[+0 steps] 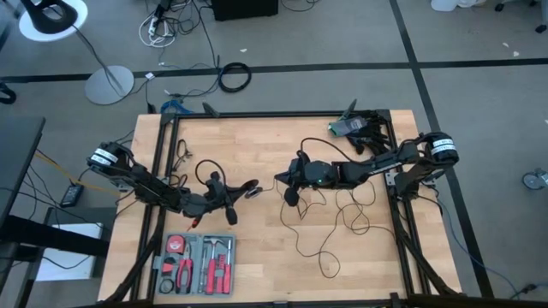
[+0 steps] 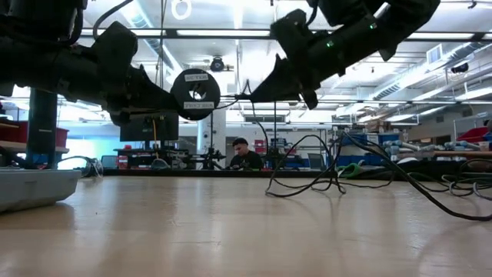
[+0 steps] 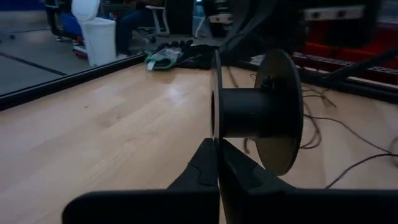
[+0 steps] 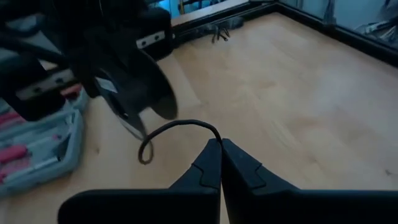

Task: Coil cords
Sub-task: Coil the black wire onto the spool

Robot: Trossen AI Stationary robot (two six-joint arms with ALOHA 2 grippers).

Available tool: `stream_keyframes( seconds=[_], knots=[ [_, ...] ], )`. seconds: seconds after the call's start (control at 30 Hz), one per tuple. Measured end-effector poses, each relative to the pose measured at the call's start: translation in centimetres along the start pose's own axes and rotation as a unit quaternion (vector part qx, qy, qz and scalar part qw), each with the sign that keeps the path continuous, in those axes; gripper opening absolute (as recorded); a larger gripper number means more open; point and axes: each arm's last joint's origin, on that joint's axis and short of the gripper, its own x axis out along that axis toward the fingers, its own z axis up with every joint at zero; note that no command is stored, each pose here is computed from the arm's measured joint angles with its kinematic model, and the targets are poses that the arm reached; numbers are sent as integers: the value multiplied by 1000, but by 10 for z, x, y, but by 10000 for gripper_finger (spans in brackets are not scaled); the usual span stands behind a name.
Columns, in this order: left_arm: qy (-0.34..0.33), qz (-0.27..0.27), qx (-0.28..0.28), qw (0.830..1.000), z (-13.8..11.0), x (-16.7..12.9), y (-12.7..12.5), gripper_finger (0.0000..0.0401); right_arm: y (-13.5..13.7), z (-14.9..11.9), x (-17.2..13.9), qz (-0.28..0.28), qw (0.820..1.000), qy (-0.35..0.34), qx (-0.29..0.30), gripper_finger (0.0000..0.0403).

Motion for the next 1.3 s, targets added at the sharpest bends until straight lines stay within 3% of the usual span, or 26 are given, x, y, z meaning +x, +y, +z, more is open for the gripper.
stream_keyframes(
  seconds=[0.27, 0.63, 1.0, 1.2, 1.3],
  knots=[
    [6, 43, -3, 999, -4, 0, 4, 0, 6, 15, 2, 1, 999, 8, 48, 1],
    [-4, 98, -12, 995, -6, -1, 8, 0, 32, 51, -2, 71, 995, 36, 57, 0],
    [12, 130, 13, 991, -1, 8, -3, 0, 49, 48, -8, 141, 987, 69, 36, 0],
    [14, 142, 23, 989, 3, 12, -7, 0, 50, 45, -6, 140, 987, 70, 39, 0],
    [12, 145, 24, 989, 4, 13, -8, 0, 46, 37, 4, 101, 991, 76, 40, 0]
  ],
)
